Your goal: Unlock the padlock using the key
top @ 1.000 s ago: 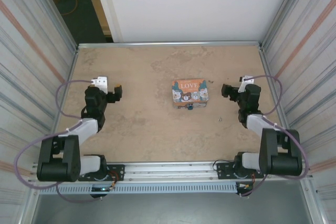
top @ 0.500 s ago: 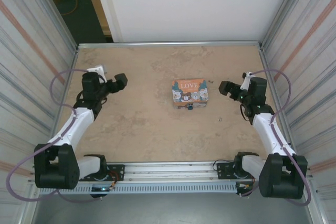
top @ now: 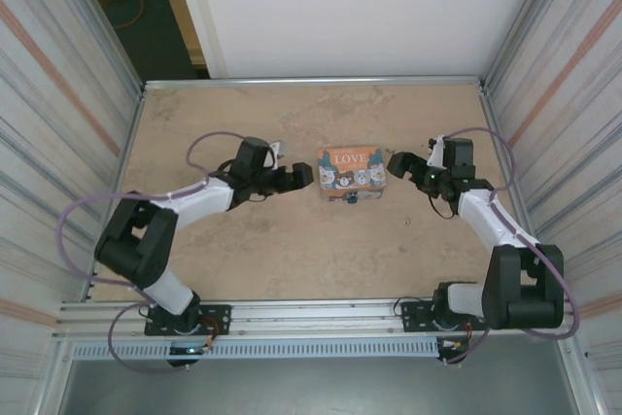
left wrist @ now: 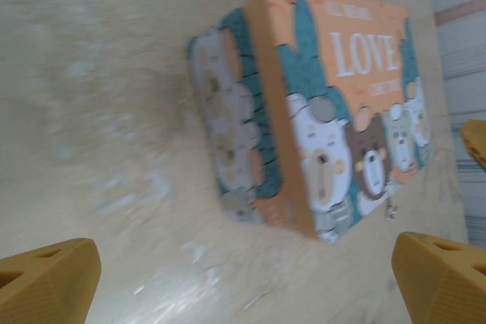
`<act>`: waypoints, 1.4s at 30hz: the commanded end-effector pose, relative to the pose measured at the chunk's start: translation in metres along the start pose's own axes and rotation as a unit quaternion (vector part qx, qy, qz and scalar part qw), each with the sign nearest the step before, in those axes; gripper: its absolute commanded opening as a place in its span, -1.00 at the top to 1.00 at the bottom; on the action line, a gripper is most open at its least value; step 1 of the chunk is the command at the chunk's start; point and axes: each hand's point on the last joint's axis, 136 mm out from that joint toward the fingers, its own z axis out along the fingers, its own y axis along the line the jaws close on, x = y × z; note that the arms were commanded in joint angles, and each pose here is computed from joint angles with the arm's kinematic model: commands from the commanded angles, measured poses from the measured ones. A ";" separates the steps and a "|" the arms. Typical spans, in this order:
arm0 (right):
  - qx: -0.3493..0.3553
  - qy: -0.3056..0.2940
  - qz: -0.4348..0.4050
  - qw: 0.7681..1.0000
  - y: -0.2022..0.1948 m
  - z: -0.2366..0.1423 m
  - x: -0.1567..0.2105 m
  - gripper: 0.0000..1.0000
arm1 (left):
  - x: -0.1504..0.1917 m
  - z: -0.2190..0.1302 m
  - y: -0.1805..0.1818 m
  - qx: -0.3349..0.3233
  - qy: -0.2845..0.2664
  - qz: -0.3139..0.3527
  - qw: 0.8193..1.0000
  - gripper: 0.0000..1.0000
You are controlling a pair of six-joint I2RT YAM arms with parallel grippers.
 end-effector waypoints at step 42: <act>-0.108 0.161 -0.057 0.979 0.125 0.069 0.097 -0.76 | -0.029 0.028 -0.016 0.050 0.023 -0.035 0.998 -0.97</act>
